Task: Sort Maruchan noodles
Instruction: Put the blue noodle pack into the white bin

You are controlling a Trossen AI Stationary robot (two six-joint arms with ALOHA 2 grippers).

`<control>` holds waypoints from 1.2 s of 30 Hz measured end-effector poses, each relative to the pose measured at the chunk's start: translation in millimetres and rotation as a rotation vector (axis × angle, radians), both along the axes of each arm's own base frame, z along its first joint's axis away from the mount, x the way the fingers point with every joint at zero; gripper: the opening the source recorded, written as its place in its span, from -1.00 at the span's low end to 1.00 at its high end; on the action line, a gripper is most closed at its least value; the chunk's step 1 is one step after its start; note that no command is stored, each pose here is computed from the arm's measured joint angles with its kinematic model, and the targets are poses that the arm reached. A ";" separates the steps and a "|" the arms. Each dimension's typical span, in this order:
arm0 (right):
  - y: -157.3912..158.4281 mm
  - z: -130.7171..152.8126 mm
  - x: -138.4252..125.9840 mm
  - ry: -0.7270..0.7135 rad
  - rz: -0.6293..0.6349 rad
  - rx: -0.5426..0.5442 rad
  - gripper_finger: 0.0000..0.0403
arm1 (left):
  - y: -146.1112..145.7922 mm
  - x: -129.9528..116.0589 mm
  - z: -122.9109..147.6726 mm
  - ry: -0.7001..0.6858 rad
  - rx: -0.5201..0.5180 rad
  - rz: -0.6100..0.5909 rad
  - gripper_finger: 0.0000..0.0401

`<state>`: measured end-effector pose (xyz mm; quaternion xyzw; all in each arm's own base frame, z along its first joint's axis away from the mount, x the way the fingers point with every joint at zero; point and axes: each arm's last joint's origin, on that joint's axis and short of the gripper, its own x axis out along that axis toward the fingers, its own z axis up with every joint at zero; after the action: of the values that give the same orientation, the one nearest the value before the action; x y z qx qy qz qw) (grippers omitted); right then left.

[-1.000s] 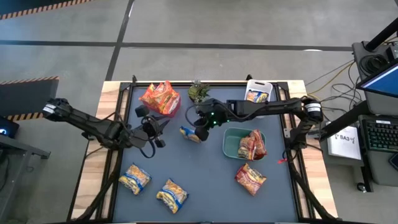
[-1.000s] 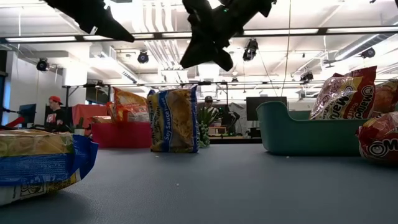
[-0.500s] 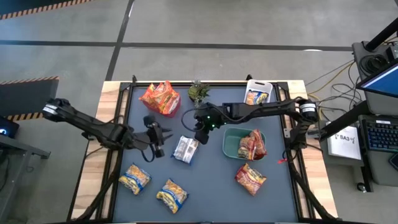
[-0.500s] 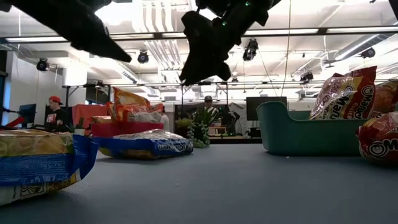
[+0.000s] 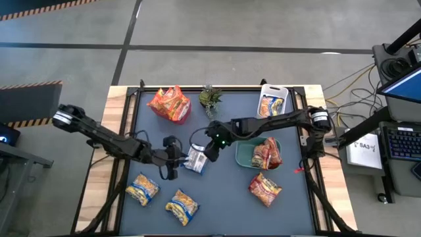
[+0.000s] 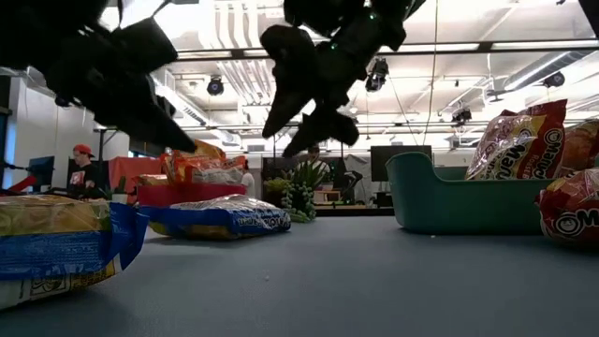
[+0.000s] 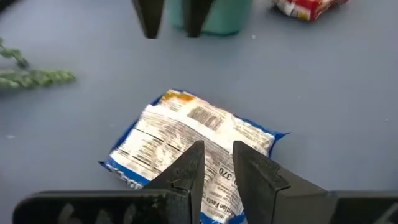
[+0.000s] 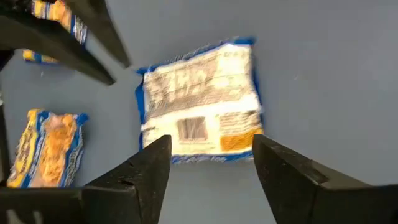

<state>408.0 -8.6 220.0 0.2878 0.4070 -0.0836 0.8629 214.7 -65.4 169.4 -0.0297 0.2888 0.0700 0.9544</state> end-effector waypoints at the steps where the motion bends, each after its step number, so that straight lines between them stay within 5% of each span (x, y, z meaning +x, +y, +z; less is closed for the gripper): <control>1: 1.6 -4.2 1.8 0.008 0.006 0.020 0.08 | -0.8 2.0 -4.1 0.012 0.001 0.001 -0.66; 10: 17.8 -21.0 9.6 0.049 -0.001 0.101 0.23 | -7.7 13.5 -44.8 0.184 -0.017 0.011 -0.66; 26: 25.8 -23.8 10.1 0.051 -0.100 0.126 0.24 | -8.0 2.7 -62.2 0.208 -0.083 0.077 -0.66; 36: 22.8 -54.7 19.1 0.097 -0.135 0.157 0.24 | -7.1 -5.1 -69.3 0.190 -0.108 0.082 -0.66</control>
<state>427.0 14.2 165.3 0.3768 0.4332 -0.1232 0.8094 209.6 -72.4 100.0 -0.0861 0.3797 0.0961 0.9161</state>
